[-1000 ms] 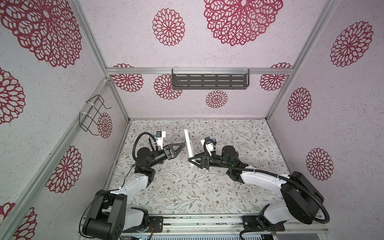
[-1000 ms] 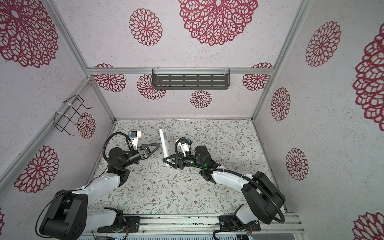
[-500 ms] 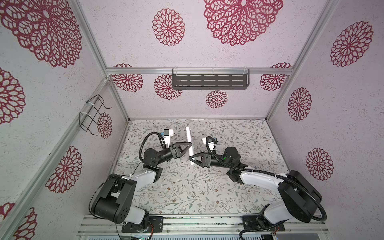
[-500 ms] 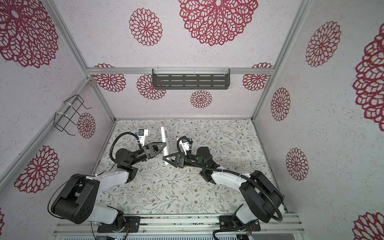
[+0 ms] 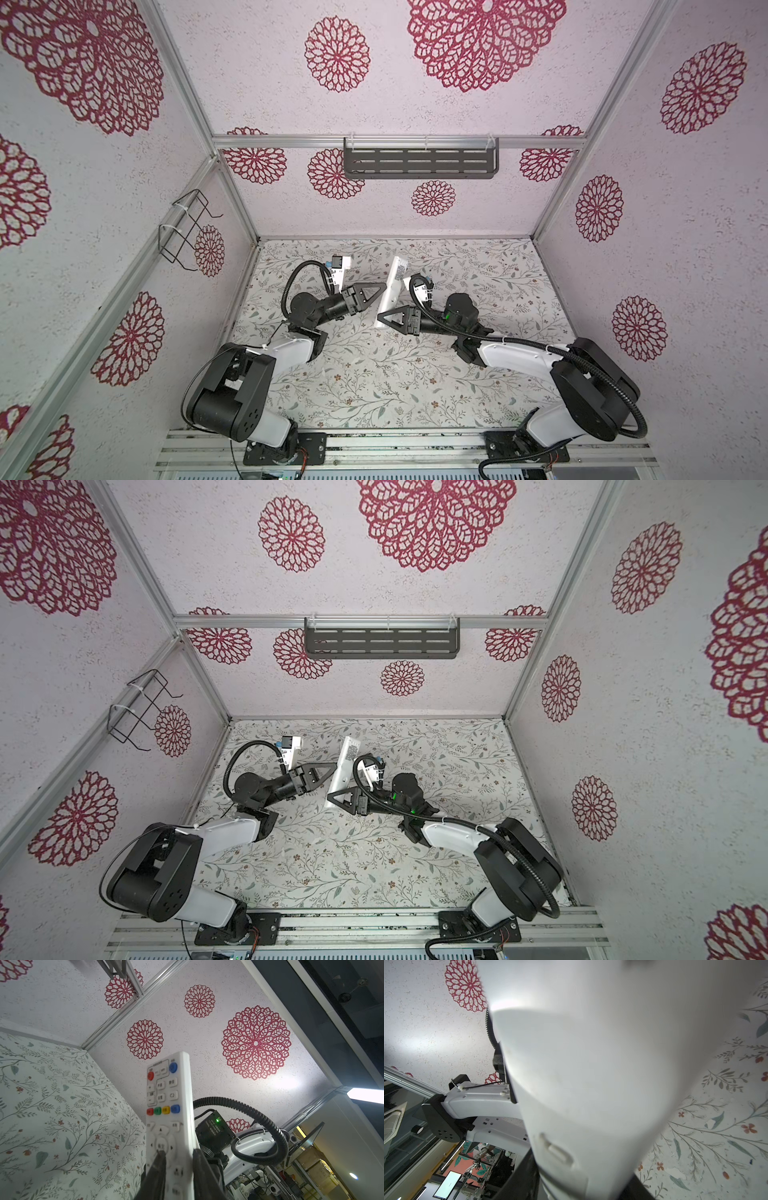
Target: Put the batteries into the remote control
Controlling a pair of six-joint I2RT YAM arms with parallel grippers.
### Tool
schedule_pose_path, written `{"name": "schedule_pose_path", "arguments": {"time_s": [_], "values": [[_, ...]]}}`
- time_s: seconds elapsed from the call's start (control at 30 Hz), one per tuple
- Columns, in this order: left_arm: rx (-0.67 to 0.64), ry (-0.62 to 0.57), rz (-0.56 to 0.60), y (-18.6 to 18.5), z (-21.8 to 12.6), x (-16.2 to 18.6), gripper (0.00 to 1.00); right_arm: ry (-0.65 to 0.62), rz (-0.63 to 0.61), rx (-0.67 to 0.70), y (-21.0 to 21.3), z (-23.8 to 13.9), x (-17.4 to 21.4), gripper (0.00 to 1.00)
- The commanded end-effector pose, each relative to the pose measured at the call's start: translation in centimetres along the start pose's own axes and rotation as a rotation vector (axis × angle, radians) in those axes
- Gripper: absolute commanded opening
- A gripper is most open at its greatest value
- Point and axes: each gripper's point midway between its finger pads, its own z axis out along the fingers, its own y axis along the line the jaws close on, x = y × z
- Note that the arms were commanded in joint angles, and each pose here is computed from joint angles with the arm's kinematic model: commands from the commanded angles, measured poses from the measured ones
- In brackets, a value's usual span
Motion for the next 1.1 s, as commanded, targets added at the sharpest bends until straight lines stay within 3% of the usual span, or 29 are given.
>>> {"name": "schedule_pose_path", "arguments": {"time_s": [0.0,0.07,0.17,0.2,0.43,0.67,0.93,1.07], "values": [[-0.041,0.029,0.011,0.3,0.0,0.4,0.31,-0.024,-0.096,-0.088,2.6,0.0,-1.5,0.39],[-0.066,0.027,0.014,0.8,-0.1,0.6,0.47,-0.017,-0.098,-0.103,2.8,0.1,-1.5,0.37],[-0.005,0.030,0.031,-0.5,-0.1,0.5,0.90,0.005,-0.090,-0.115,2.9,0.3,-1.4,0.36],[0.031,0.038,0.034,-1.2,0.0,0.5,0.98,0.020,-0.087,-0.119,2.9,0.4,-1.2,0.35],[0.164,0.169,0.003,-2.7,1.4,1.9,0.98,0.100,-0.073,-0.195,4.8,0.5,-0.6,0.35],[0.182,0.180,0.013,-2.9,2.2,2.0,0.99,0.098,-0.070,-0.175,4.8,0.4,-0.8,0.32],[0.146,0.142,-0.004,-1.6,1.9,1.4,0.64,0.119,-0.128,-0.020,2.5,-0.1,-0.2,0.28],[0.130,0.132,-0.012,-0.9,1.7,1.3,0.64,0.113,-0.151,-0.011,2.9,-0.6,-0.3,0.25]]}}
